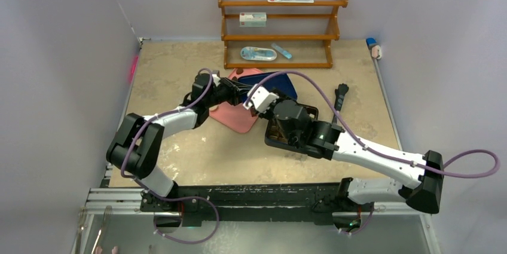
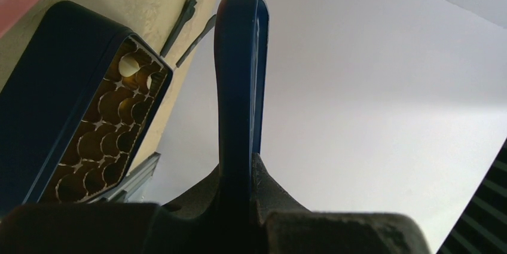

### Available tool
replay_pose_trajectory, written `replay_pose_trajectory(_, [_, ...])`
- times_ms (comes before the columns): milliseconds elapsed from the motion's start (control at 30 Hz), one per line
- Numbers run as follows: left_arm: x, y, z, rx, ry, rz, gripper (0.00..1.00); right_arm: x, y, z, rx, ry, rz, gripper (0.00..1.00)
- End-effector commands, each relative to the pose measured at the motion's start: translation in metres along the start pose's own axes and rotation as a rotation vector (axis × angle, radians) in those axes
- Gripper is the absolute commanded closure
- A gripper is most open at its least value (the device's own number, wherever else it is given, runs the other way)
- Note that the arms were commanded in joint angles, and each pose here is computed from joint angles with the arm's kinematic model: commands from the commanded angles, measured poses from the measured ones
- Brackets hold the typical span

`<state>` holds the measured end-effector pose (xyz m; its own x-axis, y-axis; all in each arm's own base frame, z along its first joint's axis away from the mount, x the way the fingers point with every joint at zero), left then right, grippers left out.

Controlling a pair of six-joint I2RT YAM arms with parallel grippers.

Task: Pack the chocolate
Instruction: Adjust the box lid.

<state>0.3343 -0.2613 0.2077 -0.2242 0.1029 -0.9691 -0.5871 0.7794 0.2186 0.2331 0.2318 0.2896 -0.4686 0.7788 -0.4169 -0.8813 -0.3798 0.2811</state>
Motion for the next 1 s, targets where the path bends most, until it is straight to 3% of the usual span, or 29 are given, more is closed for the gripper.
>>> replay_pose_trajectory(0, [-0.033,0.004,0.006,0.032,0.031,-0.075,1.00,-0.012,0.007,0.027,-0.058,0.124,-0.108,0.52])
replay_pose_trajectory(400, [-0.045,0.015,0.015,0.037,0.026,-0.075,1.00,0.008,0.010,0.031,-0.042,0.273,-0.084,0.50])
replay_pose_trajectory(967, [-0.053,0.027,0.010,0.058,0.006,-0.094,1.00,0.029,-0.004,0.028,-0.008,0.314,-0.029,0.48])
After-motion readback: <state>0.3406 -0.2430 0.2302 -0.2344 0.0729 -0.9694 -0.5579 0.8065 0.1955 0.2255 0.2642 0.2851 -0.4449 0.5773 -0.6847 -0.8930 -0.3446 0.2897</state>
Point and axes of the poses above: each gripper's point midway between its finger pads, its own y axis back along the fingers, its own x axis along the line the jaws close on, z = x × y, the point moved 4 cm from there along y, back along the fingers, and after that the axes turned 11 degrees about -y, right-handed, at the moved point
